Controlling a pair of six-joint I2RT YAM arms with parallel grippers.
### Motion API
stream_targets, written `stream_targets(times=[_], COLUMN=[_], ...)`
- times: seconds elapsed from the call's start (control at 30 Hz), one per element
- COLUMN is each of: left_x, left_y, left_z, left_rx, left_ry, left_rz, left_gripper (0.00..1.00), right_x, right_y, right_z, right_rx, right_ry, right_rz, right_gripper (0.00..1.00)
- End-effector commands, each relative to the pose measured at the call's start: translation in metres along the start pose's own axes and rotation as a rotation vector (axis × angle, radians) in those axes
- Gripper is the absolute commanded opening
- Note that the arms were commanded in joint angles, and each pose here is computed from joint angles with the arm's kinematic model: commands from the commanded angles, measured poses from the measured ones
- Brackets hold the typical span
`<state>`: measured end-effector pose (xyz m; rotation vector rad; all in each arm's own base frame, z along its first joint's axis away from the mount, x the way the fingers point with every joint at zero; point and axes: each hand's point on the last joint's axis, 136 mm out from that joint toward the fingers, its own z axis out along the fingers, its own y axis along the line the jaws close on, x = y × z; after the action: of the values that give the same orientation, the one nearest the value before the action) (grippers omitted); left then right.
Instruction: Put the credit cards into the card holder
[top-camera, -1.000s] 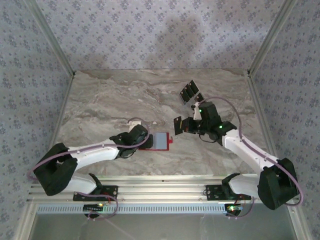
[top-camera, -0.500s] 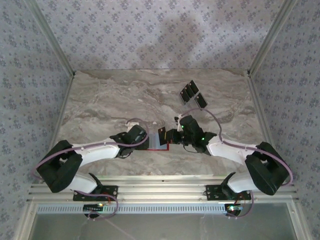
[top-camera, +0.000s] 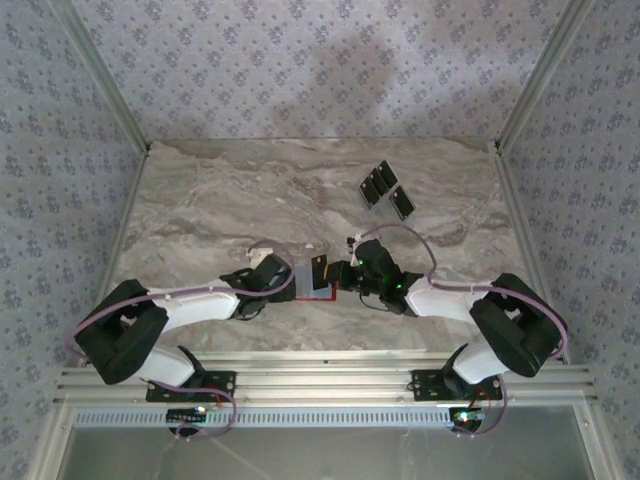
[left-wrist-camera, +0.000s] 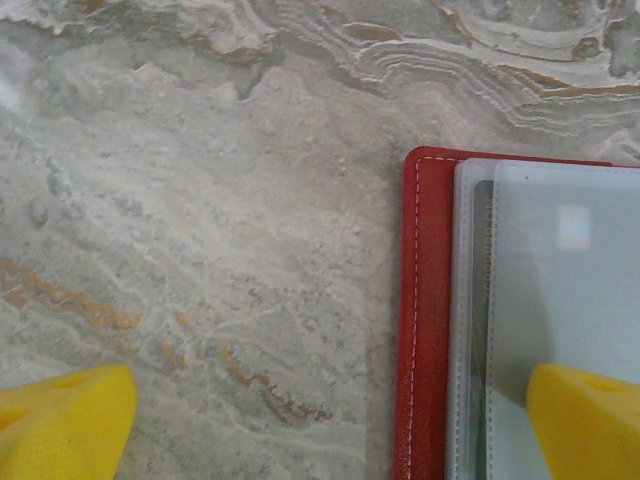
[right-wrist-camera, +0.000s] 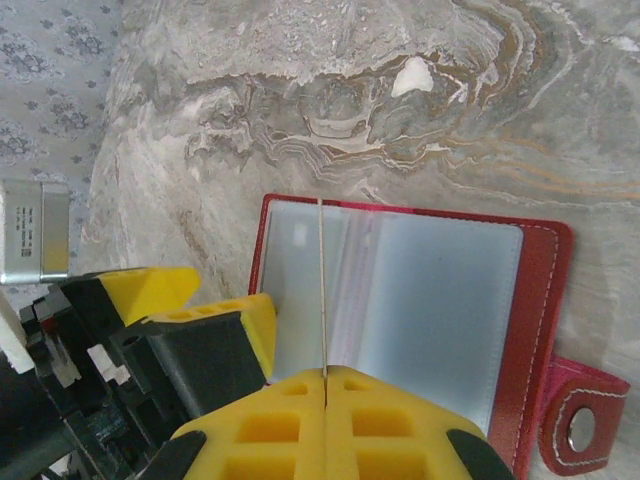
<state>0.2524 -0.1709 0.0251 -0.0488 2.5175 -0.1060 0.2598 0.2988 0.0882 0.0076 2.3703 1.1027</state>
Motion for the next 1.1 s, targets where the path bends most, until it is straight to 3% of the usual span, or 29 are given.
stream_targets(times=[0.0,1.07], left_x=[0.020,0.025], left_y=[0.027,0.032], left_z=[0.000,0.000], left_rx=[-0.088,-0.093], left_ry=[0.044,0.045], left_rz=[0.004,0.001], left_gripper=[1.00,0.99], right_x=[-0.001,0.020], right_y=[0.000,-0.001], right_z=[0.005,0.037], right_rx=[-0.012,-0.067], right_ry=[-0.027,0.020], right_rz=[0.030,0.109], right_gripper=[0.00,0.00])
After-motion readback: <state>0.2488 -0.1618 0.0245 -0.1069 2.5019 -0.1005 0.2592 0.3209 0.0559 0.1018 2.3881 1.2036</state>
